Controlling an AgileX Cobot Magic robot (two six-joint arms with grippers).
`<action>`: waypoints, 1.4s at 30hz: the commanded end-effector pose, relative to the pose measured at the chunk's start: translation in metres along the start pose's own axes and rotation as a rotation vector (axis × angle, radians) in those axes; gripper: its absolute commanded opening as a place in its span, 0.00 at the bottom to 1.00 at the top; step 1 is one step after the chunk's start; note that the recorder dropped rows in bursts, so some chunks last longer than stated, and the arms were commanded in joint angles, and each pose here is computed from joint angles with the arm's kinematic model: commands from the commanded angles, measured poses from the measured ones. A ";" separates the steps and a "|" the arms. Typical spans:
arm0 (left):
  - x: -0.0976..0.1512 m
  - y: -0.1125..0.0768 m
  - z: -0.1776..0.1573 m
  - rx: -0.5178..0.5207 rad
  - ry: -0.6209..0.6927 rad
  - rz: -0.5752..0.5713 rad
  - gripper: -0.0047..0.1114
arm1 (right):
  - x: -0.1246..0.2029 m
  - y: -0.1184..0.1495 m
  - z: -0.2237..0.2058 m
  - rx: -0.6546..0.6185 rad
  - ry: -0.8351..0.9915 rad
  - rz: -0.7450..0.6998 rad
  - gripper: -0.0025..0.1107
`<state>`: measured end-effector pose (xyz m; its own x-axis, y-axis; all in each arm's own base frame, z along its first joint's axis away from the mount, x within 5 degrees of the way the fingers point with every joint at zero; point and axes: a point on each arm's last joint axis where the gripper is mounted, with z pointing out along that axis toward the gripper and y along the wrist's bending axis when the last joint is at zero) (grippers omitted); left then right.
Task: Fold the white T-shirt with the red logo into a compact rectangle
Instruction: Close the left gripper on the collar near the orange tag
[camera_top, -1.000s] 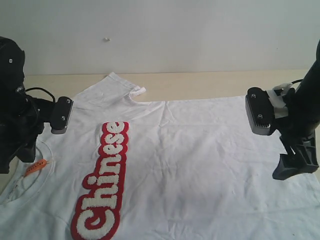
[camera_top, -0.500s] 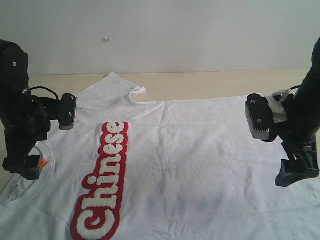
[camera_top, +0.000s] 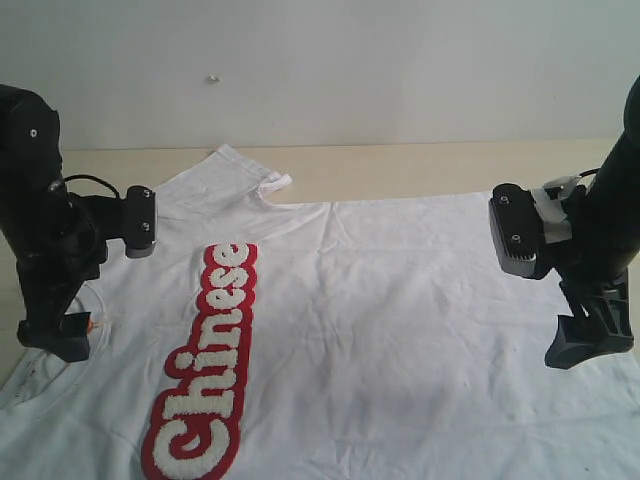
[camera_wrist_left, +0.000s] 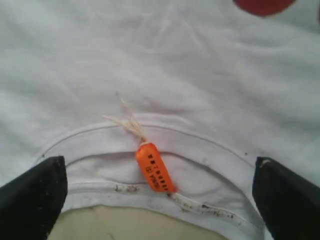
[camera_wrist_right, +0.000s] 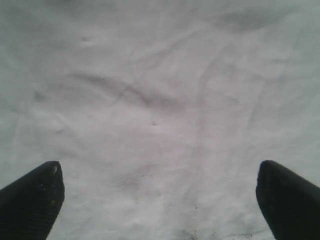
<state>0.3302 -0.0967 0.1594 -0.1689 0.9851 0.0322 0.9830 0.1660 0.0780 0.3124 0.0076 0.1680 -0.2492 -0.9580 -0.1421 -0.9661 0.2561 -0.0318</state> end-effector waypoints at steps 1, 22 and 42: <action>0.001 -0.001 0.000 0.006 0.000 -0.023 0.95 | -0.001 0.000 0.001 0.000 -0.007 0.014 0.94; 0.062 0.015 0.003 0.081 0.011 0.098 0.95 | -0.002 -0.006 0.001 0.068 -0.018 0.015 0.94; 0.051 0.015 0.037 0.082 -0.083 0.176 0.95 | -0.002 -0.007 0.001 0.078 -0.019 0.015 0.94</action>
<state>0.3388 -0.0416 0.1295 0.0153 0.9992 -0.0367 0.9999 -0.0154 -0.0018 0.3192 0.0072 0.1686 -0.2610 -0.9523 -0.1580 -0.9549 0.2787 -0.1024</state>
